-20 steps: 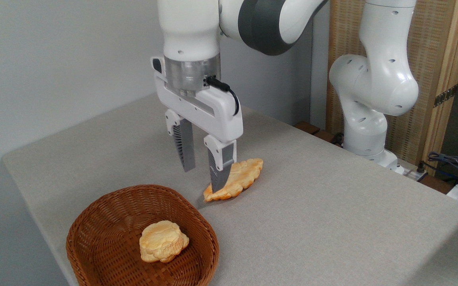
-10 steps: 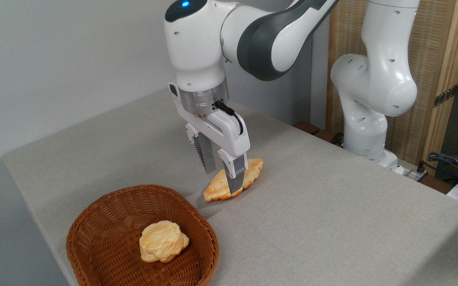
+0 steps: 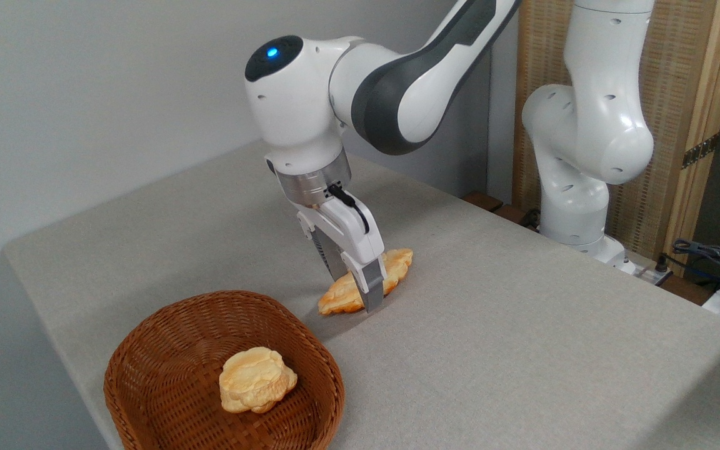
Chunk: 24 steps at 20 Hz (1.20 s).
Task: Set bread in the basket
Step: 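Lower the open gripper down over the middle of the croissant, then close the gripper on the croissant's middle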
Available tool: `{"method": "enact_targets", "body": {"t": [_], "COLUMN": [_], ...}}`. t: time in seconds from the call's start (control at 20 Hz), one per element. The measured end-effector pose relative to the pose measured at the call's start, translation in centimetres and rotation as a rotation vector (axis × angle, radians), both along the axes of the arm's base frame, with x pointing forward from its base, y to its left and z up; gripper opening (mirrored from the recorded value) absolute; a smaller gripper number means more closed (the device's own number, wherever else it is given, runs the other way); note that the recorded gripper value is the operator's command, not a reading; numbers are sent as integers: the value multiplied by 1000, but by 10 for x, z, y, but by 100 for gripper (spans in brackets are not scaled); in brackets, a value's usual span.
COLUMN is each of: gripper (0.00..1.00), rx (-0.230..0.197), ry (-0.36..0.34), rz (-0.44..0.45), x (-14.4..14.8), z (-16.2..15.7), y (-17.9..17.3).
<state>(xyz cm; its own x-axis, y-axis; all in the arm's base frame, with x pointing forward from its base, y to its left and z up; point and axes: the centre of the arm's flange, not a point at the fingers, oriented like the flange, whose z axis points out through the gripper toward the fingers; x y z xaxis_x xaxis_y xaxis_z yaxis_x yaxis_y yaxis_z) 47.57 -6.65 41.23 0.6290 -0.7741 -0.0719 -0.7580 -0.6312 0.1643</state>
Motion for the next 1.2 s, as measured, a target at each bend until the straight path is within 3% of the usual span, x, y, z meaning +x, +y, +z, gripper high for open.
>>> {"method": "enact_targets", "body": {"t": [0.45, 0.5, 0.6, 0.65, 0.75, 1.2], "gripper": [99, 91, 59, 49, 38, 40], "rx": [5, 5, 5, 5, 5, 5], "ry": [12, 12, 12, 12, 12, 10], "rz": [-27, -31, -40, -43, -44, -45], "x": [-1, -1, -2, -2, -2, -1], "z": [-6, -6, -6, -6, -6, -6], "y": [-13, -15, -20, -21, -22, -22]}}
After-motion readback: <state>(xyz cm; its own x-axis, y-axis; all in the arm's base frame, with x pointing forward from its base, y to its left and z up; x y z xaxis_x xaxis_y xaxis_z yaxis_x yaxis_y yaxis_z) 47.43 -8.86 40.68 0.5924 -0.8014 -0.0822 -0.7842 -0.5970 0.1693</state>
